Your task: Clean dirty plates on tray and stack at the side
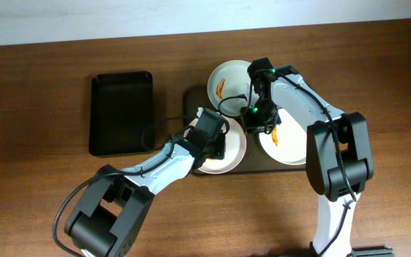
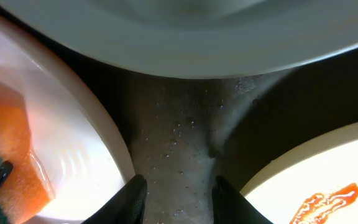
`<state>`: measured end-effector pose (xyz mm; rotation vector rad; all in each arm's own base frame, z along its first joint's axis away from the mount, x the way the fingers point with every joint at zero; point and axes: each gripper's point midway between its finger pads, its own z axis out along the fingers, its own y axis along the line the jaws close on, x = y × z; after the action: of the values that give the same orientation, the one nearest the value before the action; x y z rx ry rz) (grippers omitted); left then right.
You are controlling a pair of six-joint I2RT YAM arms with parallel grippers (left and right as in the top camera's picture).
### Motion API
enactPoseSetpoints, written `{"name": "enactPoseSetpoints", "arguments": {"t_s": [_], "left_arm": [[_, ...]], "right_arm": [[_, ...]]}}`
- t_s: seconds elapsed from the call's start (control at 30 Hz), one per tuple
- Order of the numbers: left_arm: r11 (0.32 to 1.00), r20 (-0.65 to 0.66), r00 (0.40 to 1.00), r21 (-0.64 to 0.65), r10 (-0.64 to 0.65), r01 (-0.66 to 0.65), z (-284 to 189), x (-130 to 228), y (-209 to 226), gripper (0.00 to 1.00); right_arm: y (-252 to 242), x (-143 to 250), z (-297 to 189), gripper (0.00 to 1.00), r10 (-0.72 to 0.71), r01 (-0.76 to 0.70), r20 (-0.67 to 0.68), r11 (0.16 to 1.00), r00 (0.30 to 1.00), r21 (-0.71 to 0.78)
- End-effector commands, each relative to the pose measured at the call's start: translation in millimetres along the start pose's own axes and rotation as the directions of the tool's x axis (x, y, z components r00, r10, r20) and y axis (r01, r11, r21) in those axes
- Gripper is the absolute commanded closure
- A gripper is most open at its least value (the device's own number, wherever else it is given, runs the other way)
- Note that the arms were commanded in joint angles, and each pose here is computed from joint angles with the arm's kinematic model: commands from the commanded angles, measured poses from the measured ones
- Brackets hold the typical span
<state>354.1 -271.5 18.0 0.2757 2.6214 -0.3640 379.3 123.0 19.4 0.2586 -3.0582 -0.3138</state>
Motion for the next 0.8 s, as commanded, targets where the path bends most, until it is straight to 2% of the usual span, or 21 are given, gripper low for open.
{"name": "enactPoseSetpoints", "arguments": {"t_s": [0.0,0.03,0.07,0.1,0.37,0.4,0.53,0.6,0.77], "left_arm": [[1.000,0.001,1.000,-0.004,-0.016,0.016,0,0,4,1.00],[1.000,0.002,1.000,-0.004,-0.017,0.017,0,-1,4,1.00],[1.000,0.004,1.000,-0.002,-0.016,0.016,0,-1,3,1.00],[1.000,0.004,1.000,-0.002,-0.016,0.016,0,-1,3,1.00],[1.000,0.003,1.000,-0.002,-0.016,0.016,0,-1,3,1.00],[1.000,0.003,1.000,-0.002,-0.016,0.016,0,-1,3,1.00],[1.000,0.003,1.000,-0.003,-0.016,0.016,0,-1,4,1.00],[1.000,0.004,1.000,-0.002,-0.016,0.016,0,-1,3,1.00],[1.000,0.006,1.000,0.000,-0.016,0.016,0,-2,3,1.00]], "right_arm": [[11,4,-3,0.63,0.008,-0.010,-0.028,0.995,1.000,-0.097],[4,2,-15,0.63,0.028,-0.031,-0.027,0.992,0.999,-0.124],[15,2,-19,0.62,-0.013,0.008,-0.023,0.976,1.000,-0.216],[19,3,-19,0.62,-0.021,0.015,-0.023,0.972,1.000,-0.235],[21,-1,-6,0.59,-0.063,0.063,0.007,0.978,0.998,-0.199],[21,-2,-4,0.64,-0.065,0.066,0.013,0.978,0.998,-0.197],[13,0,10,0.69,-0.066,0.068,0.020,0.984,0.998,-0.167],[11,6,17,0.78,-0.063,0.063,0.006,0.984,0.998,-0.168],[9,12,33,0.89,-0.038,0.037,0.002,0.984,0.999,-0.173]]}}
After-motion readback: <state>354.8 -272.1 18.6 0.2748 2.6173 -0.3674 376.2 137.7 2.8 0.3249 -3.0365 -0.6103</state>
